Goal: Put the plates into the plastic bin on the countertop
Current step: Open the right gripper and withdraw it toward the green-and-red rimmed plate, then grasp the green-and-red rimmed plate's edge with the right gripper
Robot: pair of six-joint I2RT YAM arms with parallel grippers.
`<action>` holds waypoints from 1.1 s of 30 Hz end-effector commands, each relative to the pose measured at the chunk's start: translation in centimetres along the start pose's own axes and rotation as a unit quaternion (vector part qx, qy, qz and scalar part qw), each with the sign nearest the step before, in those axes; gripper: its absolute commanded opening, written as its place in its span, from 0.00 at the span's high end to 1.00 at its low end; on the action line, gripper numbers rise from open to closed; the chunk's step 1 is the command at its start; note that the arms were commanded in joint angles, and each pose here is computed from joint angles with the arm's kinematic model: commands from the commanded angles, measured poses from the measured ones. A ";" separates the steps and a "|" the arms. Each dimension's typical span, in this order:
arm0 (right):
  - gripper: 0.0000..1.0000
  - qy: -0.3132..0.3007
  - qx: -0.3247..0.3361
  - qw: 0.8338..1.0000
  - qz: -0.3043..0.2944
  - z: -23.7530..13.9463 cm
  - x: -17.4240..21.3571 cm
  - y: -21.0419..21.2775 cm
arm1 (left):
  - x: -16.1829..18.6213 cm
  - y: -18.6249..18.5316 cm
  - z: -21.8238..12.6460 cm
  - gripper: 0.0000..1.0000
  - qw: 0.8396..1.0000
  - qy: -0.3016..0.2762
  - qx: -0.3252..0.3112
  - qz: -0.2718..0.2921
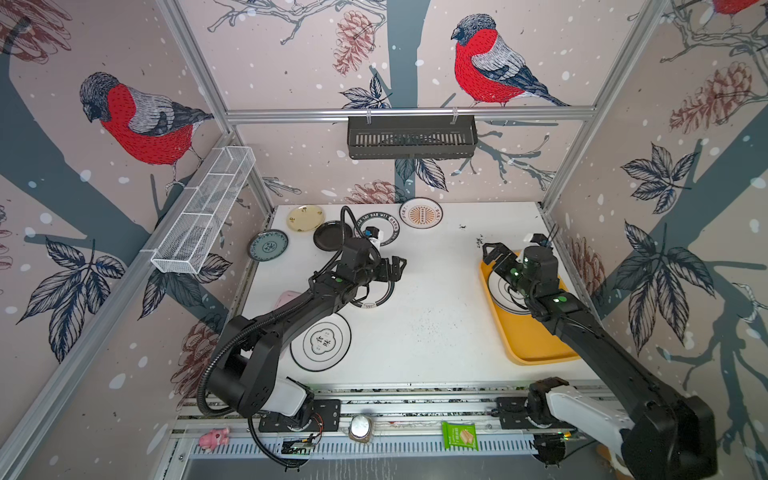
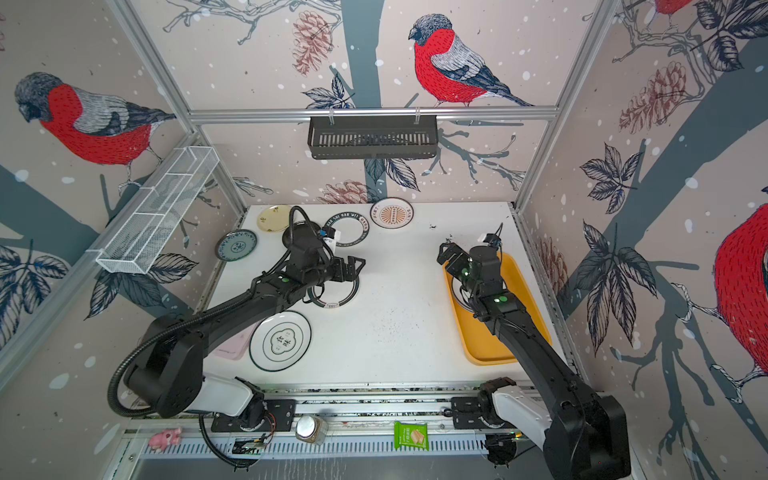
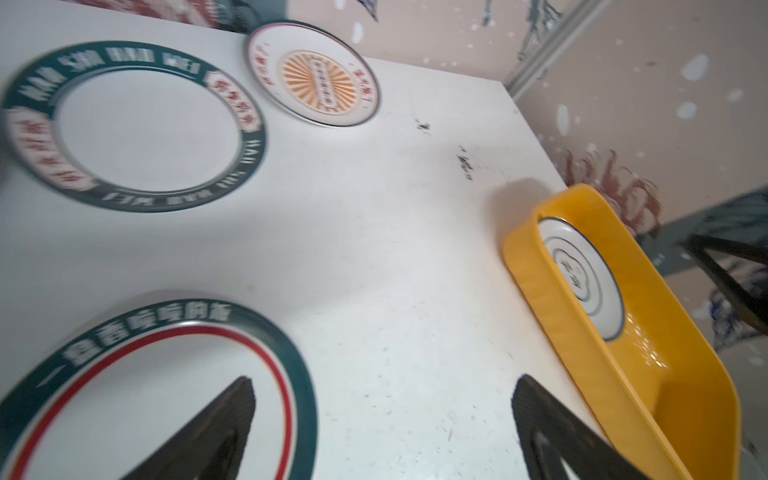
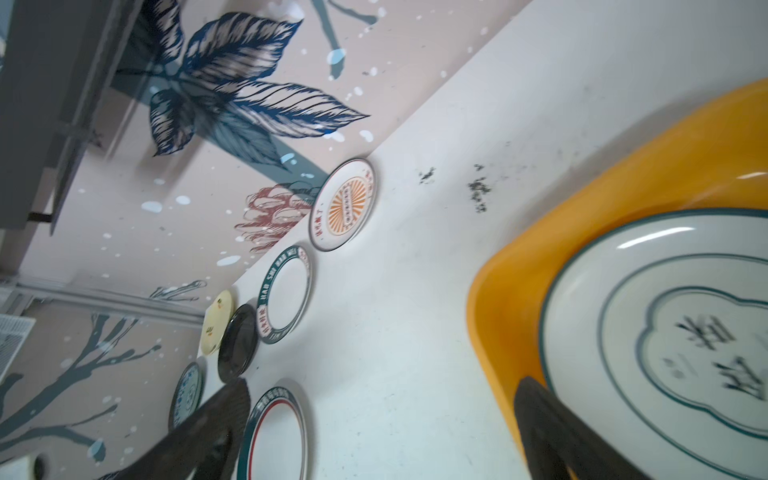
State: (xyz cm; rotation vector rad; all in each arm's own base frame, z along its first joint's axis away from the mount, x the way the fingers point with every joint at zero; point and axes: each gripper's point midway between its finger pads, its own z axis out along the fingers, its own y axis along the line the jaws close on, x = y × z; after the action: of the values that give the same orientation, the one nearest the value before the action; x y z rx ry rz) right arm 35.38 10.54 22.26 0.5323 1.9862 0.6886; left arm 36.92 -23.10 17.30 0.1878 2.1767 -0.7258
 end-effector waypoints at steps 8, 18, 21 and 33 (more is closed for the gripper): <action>0.00 0.091 -0.066 0.993 -0.030 6.4 6.6 7.0 | 0.9 9.7 -3.3 0.03 0.978 -0.028 -0.156 -0.137; 0.02 0.226 -0.101 0.968 -0.038 12.7 15.2 9.6 | 3.5 13.9 -4.6 0.03 0.960 -0.029 -0.188 -0.204; 0.03 0.254 -0.112 0.960 -0.034 13.9 17.3 9.9 | 4.2 14.5 -4.2 0.04 0.958 -0.015 -0.193 -0.211; 0.08 0.345 -0.108 0.932 -0.031 16.7 24.8 8.7 | 6.9 15.8 -1.4 0.04 0.954 0.048 -0.198 -0.219</action>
State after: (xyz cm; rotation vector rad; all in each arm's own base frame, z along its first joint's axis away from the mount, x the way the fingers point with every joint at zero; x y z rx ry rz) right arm 39.34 35.53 5.42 0.0862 2.5116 1.0862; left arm 36.83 -9.70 5.92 -0.4987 2.4424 -0.4801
